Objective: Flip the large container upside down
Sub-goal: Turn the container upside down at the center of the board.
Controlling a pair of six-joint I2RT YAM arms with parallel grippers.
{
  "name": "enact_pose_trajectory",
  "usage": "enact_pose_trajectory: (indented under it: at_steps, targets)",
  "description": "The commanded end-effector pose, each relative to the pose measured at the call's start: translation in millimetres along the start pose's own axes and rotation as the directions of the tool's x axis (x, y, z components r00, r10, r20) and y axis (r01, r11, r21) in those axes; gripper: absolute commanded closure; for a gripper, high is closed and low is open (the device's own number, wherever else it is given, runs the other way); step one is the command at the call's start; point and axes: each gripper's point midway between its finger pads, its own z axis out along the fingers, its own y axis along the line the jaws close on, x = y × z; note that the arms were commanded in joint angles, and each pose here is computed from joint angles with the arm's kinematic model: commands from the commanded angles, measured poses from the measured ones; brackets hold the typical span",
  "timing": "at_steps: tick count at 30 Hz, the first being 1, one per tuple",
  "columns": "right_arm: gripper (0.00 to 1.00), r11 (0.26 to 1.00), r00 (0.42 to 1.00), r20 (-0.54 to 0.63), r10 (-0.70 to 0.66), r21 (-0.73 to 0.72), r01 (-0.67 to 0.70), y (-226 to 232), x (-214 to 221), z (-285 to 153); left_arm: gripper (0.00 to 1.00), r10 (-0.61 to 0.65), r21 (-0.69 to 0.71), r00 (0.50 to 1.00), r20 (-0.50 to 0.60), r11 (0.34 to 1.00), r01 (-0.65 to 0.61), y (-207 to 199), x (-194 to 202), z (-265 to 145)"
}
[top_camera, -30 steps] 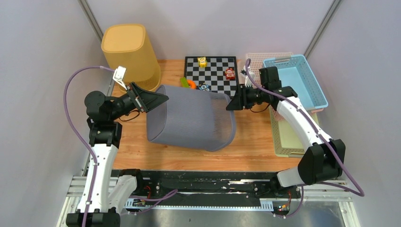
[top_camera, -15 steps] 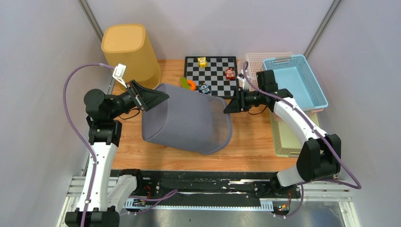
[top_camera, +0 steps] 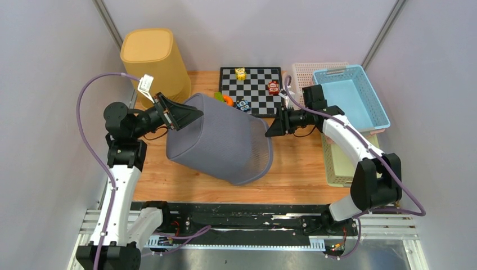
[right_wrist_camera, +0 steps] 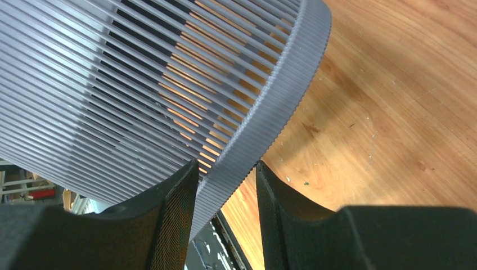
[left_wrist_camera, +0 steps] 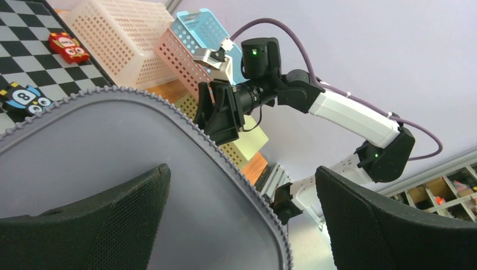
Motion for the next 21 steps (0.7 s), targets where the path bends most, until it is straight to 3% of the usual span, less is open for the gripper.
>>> enact_pose_trajectory:
  at_steps: [1,21]
  targets:
    - [0.55,1.0,0.999,-0.052,-0.012,-0.008,0.011,-8.7,18.2,10.2,0.0,0.041,0.032,0.998,-0.043,0.999,-0.04,-7.7,4.7,8.0]
    - [0.56,0.999,0.994,-0.096,-0.047,-0.018,0.046,-9.7,36.1,18.6,0.0,0.116,-0.004,0.974,-0.193,0.993,-0.119,9.0,50.4,37.8]
